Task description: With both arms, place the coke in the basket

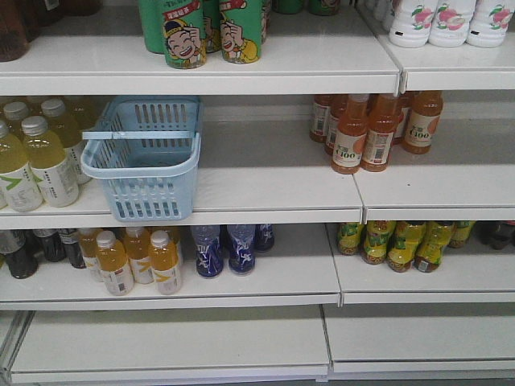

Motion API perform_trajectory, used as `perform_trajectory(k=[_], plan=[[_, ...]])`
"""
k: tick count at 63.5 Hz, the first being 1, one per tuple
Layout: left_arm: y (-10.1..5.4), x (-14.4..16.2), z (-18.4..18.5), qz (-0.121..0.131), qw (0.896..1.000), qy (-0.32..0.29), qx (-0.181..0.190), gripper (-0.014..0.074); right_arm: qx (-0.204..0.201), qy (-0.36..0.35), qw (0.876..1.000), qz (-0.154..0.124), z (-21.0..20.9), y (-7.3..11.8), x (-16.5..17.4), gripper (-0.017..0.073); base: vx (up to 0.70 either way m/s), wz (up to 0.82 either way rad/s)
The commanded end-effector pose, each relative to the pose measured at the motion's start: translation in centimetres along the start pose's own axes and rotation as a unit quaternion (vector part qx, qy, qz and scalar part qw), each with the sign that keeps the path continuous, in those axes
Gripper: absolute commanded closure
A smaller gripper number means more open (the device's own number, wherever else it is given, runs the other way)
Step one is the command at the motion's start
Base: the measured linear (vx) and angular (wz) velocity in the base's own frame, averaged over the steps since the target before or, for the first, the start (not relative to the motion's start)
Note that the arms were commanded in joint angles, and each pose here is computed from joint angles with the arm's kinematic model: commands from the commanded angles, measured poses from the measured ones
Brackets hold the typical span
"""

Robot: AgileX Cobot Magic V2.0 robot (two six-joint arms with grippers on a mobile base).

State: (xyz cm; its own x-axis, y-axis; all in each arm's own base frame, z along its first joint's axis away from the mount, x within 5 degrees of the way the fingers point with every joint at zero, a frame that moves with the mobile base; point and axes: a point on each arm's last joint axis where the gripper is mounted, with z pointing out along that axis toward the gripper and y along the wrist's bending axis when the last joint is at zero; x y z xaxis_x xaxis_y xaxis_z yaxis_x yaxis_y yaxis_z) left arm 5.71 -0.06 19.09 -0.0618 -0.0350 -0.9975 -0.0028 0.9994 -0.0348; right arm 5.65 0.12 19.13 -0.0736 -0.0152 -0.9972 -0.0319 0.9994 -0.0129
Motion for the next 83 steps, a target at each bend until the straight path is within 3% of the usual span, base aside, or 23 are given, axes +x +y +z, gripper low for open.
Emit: perform_trajectory(k=[1, 83], plan=[[0.07, -0.75, -0.17, -0.011, 0.999, -0.044, -0.004, 0.0599, -0.001, -0.04, 0.999, -0.008, -0.09, 0.04, -0.4, 0.0564, 0.0, 0.0], [0.07, -0.75, -0.17, -0.011, 0.999, -0.044, -0.004, 0.0599, -0.001, -0.04, 0.999, -0.008, -0.09, 0.04, -0.39, 0.0564, 0.0, 0.0]])
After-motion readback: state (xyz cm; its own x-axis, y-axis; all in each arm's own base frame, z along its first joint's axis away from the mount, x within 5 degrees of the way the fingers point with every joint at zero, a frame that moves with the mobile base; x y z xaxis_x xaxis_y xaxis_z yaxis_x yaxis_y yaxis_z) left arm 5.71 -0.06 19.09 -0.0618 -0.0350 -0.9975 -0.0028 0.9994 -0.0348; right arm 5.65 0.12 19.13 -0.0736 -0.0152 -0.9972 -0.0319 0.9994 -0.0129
